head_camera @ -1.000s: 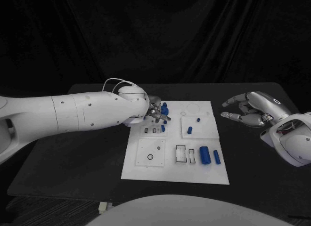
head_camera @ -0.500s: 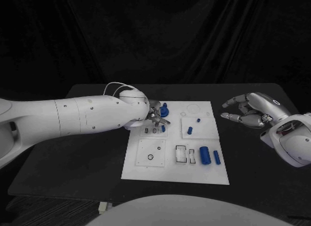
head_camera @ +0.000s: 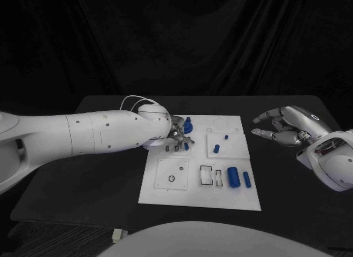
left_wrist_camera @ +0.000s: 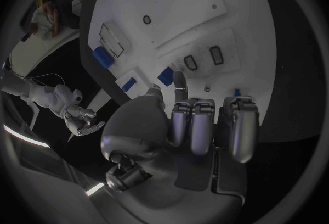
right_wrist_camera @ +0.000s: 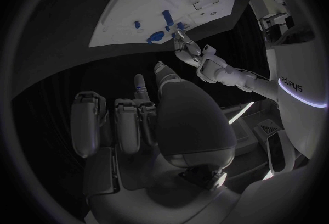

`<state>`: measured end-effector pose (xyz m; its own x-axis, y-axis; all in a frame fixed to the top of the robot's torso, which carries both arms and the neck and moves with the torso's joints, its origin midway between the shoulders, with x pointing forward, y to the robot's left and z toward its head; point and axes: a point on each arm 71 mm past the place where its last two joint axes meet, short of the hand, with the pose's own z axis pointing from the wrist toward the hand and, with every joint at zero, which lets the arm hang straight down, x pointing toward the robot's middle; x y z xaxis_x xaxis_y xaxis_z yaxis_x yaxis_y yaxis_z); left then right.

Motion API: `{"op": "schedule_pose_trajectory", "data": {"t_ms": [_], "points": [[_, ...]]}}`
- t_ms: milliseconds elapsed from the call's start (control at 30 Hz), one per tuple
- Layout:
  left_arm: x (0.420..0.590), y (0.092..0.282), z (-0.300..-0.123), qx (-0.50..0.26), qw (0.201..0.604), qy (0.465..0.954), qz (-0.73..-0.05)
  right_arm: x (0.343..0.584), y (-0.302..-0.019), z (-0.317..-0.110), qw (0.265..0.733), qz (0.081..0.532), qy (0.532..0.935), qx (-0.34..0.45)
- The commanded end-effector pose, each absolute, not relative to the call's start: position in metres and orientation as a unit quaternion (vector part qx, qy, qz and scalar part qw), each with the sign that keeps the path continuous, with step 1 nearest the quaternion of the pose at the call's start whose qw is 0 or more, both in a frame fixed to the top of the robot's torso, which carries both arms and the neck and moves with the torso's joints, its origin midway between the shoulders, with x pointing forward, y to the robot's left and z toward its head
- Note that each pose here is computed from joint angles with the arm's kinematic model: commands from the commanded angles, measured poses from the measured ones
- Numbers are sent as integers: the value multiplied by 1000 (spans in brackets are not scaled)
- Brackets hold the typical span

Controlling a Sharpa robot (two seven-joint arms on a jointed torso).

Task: Assemble the parts on the task board

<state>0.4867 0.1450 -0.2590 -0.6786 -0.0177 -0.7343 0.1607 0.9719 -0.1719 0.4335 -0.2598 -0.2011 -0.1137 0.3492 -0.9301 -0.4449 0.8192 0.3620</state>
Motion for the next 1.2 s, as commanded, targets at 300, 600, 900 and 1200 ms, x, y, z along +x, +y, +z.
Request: {"op": "schedule_pose_trajectory", "data": {"t_ms": [300,600,900,1200], "points": [[483,138,-263,53,389,911,-127,434,-261,-203,664,293,687,-34],[483,137,-265,54,387,911,-129,435,-261,-203,664,292,688,-34],[483,136,-266,56,385,912,-130,435,-263,-204,663,289,689,-33],[482,136,-266,58,383,913,-130,436,-262,-205,662,290,691,-35]]}}
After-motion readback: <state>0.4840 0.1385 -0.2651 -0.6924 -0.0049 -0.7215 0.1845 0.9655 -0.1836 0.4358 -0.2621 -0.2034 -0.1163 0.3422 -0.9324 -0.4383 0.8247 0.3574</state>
